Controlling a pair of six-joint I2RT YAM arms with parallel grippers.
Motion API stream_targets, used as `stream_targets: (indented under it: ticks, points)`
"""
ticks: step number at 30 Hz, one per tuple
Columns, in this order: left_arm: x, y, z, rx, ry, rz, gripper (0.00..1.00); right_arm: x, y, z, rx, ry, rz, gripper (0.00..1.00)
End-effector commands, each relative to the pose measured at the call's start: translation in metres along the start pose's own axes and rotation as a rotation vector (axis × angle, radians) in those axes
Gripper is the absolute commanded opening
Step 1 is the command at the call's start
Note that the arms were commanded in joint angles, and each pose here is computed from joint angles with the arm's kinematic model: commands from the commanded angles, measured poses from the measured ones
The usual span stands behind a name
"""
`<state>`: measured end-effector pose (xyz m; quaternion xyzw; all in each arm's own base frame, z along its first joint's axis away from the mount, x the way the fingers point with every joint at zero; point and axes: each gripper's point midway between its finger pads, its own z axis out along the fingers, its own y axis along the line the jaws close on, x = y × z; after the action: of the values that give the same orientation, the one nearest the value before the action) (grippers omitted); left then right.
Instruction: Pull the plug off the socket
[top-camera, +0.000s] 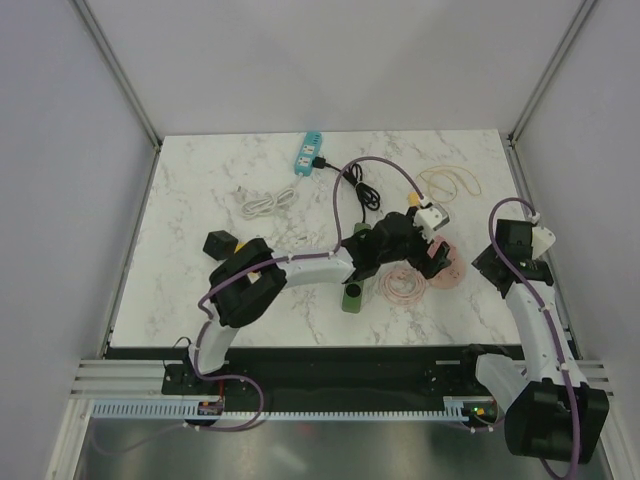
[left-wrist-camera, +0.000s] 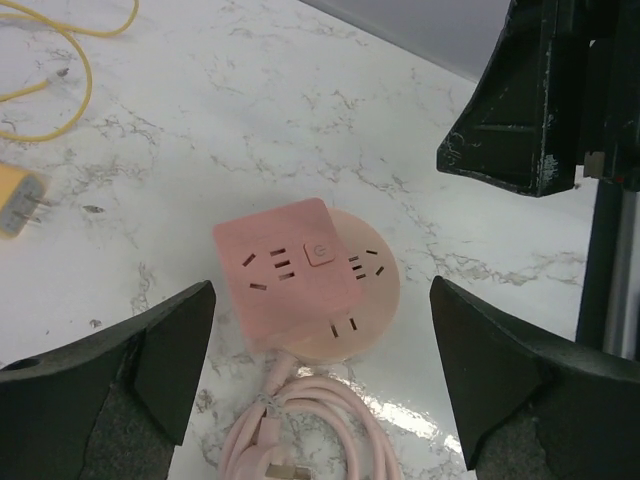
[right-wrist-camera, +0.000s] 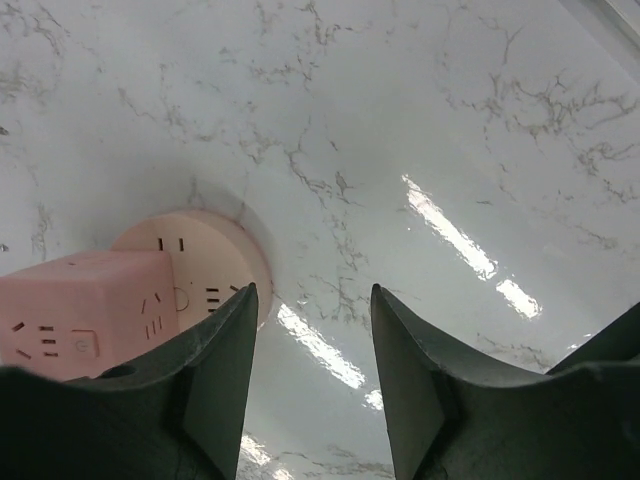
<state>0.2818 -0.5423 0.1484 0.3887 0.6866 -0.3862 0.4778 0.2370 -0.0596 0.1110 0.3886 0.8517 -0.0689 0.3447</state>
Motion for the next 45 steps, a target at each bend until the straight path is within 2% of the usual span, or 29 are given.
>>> stream_targets:
  ticks: [1, 5, 6, 13, 18, 20, 21, 24, 25, 26, 27, 31, 42, 45]
  points:
    - [0.005, 0.016, 0.012, -0.143, 0.031, 0.127, 0.96, -0.003, 0.007, 0.003, -0.067, 0.004, 0.024, 0.57]
    - [0.011, 0.013, 0.023, -0.161, 0.056, 0.137, 0.97, -0.003, 0.006, 0.004, -0.070, 0.003, 0.032, 0.58]
    - [0.024, 0.012, 0.027, -0.166, 0.088, 0.139, 0.97, -0.003, 0.007, 0.004, -0.076, 0.005, 0.031, 0.58]
    - [0.026, 0.024, 0.035, -0.255, 0.094, 0.146, 0.97, 0.003, 0.012, 0.011, -0.106, 0.031, 0.036, 0.59]
    - [0.040, 0.016, 0.044, -0.189, 0.137, 0.140, 0.93, 0.008, 0.017, 0.016, -0.126, 0.052, 0.029, 0.61]
    - [0.046, 0.006, 0.048, -0.124, 0.154, 0.134, 0.85, 0.013, 0.023, 0.019, -0.156, 0.074, 0.017, 0.65]
    - [0.048, 0.002, 0.049, -0.108, 0.157, 0.131, 0.85, 0.013, 0.025, 0.018, -0.170, 0.079, 0.016, 0.66]
    - [0.050, -0.004, 0.053, -0.063, 0.157, 0.127, 0.71, 0.023, 0.034, 0.022, -0.212, 0.133, 0.002, 0.69]
    - [0.050, -0.005, 0.053, -0.050, 0.157, 0.127, 0.57, 0.026, 0.036, 0.022, -0.223, 0.145, -0.002, 0.70]
    - [0.049, -0.003, 0.053, -0.048, 0.157, 0.124, 0.50, 0.029, 0.038, 0.023, -0.239, 0.159, -0.005, 0.71]
    - [0.045, -0.003, 0.051, -0.044, 0.152, 0.120, 0.32, 0.030, 0.038, 0.023, -0.240, 0.160, -0.012, 0.72]
    - [0.039, 0.005, 0.040, -0.001, 0.151, 0.070, 0.02, 0.032, 0.044, 0.017, -0.292, 0.166, -0.032, 0.75]
    - [0.016, 0.059, -0.003, 0.102, 0.053, -0.165, 0.02, 0.052, 0.061, 0.009, -0.432, 0.248, -0.051, 0.84]
    - [0.008, 0.056, -0.009, 0.174, 0.001, -0.211, 0.02, 0.064, 0.072, 0.008, -0.514, 0.287, -0.029, 0.92]
